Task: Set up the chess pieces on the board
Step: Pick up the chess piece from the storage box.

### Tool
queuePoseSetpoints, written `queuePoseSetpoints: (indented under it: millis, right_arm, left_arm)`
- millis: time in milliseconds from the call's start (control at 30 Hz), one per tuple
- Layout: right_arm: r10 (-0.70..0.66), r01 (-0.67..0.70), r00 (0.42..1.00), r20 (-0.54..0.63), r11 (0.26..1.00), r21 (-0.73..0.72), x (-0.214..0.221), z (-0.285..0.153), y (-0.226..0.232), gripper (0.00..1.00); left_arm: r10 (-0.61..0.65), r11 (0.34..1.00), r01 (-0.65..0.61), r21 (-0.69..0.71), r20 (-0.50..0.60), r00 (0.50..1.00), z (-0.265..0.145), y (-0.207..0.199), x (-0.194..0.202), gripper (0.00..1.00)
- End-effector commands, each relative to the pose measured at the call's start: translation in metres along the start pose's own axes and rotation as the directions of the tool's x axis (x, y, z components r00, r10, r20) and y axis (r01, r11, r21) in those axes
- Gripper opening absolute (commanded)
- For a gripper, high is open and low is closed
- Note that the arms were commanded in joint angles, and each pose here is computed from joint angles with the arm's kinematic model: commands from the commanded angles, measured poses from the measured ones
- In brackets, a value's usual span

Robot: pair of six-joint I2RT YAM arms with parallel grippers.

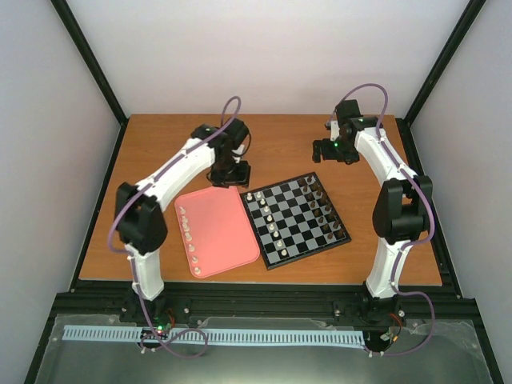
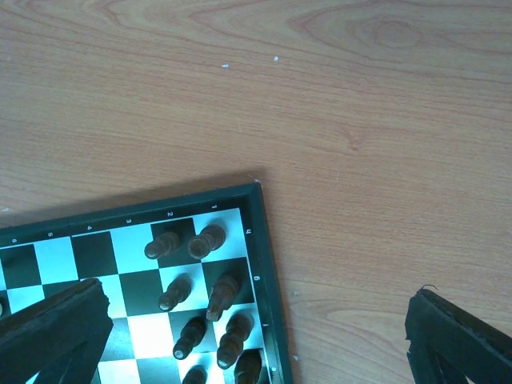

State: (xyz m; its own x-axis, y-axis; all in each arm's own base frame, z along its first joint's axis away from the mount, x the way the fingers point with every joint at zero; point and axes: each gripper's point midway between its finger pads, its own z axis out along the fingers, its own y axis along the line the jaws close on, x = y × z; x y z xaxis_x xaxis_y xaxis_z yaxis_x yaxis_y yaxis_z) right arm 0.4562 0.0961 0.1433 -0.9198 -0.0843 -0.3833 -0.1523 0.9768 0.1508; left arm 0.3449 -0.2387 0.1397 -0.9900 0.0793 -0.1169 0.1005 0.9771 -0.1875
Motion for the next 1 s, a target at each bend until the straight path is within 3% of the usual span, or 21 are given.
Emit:
queuePoseSetpoints:
  millis: [0,167,300,600,867,967]
  right_arm:
    - [0.019,-0.019,1.000,-0.011,1.000,0.004,0.002,0.002,-0.005,1.00]
    - [0.024,-0.024,1.000,-0.010,1.000,-0.009,0.004,0.002,-0.003,1.00]
    - [0.021,-0.021,0.999,-0.026,1.000,-0.009,0.010,0.006,-0.003,1.00]
    - [0.017,-0.017,0.999,-0.034,1.000,-0.011,0.014,0.006,-0.003,1.00]
    - [0.009,-0.010,1.000,-0.030,1.000,-0.008,0.015,0.003,-0.003,1.00]
    - [0.011,-0.011,0.999,-0.034,1.000,-0.011,0.017,0.004,-0.003,1.00]
  left_arm:
    - [-0.052,0.995,0.053,-0.083,0.015,0.999,-0.028,0.039,0.028,0.64]
    - [-0.349,0.934,0.350,-0.069,0.029,0.937,-0.030,0.136,0.061,0.61]
    - [-0.424,0.895,0.430,-0.119,0.078,0.902,-0.035,0.182,0.071,0.60]
    - [-0.473,0.877,0.471,-0.093,0.000,0.881,0.013,0.198,0.061,0.51]
    - [-0.469,0.879,0.464,-0.113,-0.023,0.883,0.030,0.204,0.053,0.47]
    - [-0.470,0.879,0.463,-0.116,-0.037,0.882,0.036,0.205,0.050,0.39]
